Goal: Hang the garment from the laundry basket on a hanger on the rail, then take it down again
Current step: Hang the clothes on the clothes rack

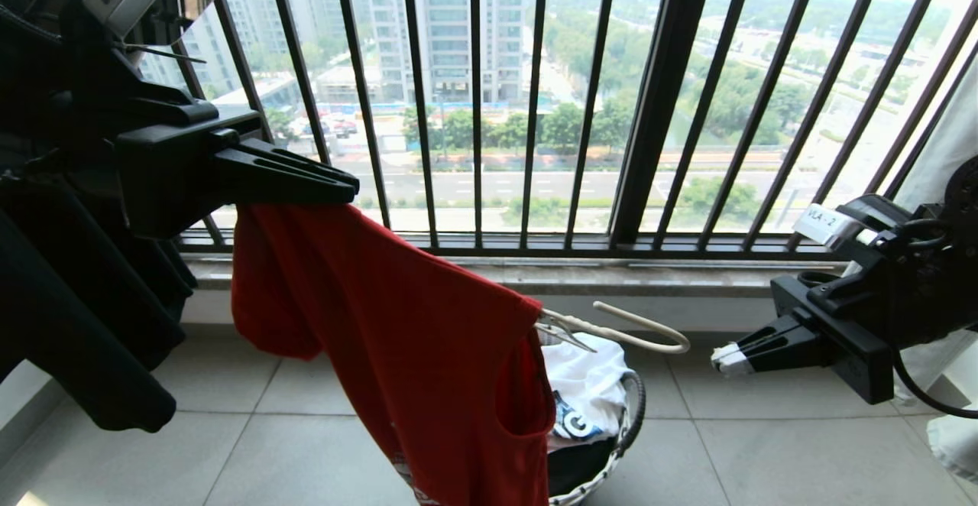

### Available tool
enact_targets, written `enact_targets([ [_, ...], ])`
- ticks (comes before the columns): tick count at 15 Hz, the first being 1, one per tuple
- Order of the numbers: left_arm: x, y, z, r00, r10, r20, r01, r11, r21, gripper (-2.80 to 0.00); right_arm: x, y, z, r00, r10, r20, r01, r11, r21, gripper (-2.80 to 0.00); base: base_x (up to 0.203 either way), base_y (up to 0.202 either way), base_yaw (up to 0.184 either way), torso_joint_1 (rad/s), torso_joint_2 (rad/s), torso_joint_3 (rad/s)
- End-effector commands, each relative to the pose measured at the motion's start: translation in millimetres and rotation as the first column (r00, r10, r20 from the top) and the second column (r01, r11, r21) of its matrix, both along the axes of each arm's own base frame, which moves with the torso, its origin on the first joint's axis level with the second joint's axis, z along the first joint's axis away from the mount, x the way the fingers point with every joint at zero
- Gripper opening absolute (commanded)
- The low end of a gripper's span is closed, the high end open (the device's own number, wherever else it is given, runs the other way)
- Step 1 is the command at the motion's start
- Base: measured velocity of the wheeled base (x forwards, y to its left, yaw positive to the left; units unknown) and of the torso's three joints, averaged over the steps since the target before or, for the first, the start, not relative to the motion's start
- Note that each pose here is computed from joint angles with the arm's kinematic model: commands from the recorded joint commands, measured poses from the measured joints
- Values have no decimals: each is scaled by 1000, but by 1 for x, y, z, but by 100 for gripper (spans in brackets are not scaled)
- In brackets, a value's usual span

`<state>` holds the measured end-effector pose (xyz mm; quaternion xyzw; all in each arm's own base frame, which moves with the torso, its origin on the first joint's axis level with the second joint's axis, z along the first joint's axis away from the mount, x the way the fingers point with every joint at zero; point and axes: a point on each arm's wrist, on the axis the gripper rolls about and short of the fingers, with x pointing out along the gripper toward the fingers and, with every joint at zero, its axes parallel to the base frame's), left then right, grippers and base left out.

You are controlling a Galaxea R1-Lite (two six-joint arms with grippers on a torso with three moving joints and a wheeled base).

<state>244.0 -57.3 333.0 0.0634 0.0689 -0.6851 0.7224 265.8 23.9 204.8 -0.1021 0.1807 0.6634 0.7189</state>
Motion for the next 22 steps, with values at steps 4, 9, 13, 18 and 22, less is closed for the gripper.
enact_targets([
  [4, -8, 4, 5, 1000, -1, 4, 1, 1000, -18, -280, 13, 18, -11, 997, 31, -67, -30, 999, 11, -280, 0, 0, 0, 0, 0, 0],
  [9, -10, 4, 6, 1000, -3, 4, 3, 1000, -19, -280, -15, -12, 0, 994, -13, -109, 15, 1000, 20, -280, 0, 0, 0, 0, 0, 0],
  [13, -16, 5, 13, 1000, -2, 25, 2, 1000, -24, -280, 10, 10, 1, 990, 21, 139, -8, 996, -91, -280, 0, 0, 0, 0, 0, 0],
  [18, -24, 7, 21, 999, 4, 48, -2, 1000, -29, -280, 37, 57, -8, 939, 54, 339, 10, 983, -183, 0, 0, 0, 0, 0, 0, 0],
  [22, -28, 8, 24, 999, 9, 43, -7, 999, -32, -280, 41, 61, -4, 933, 48, 358, 17, 984, -176, 0, 0, 0, 0, 0, 0, 0],
])
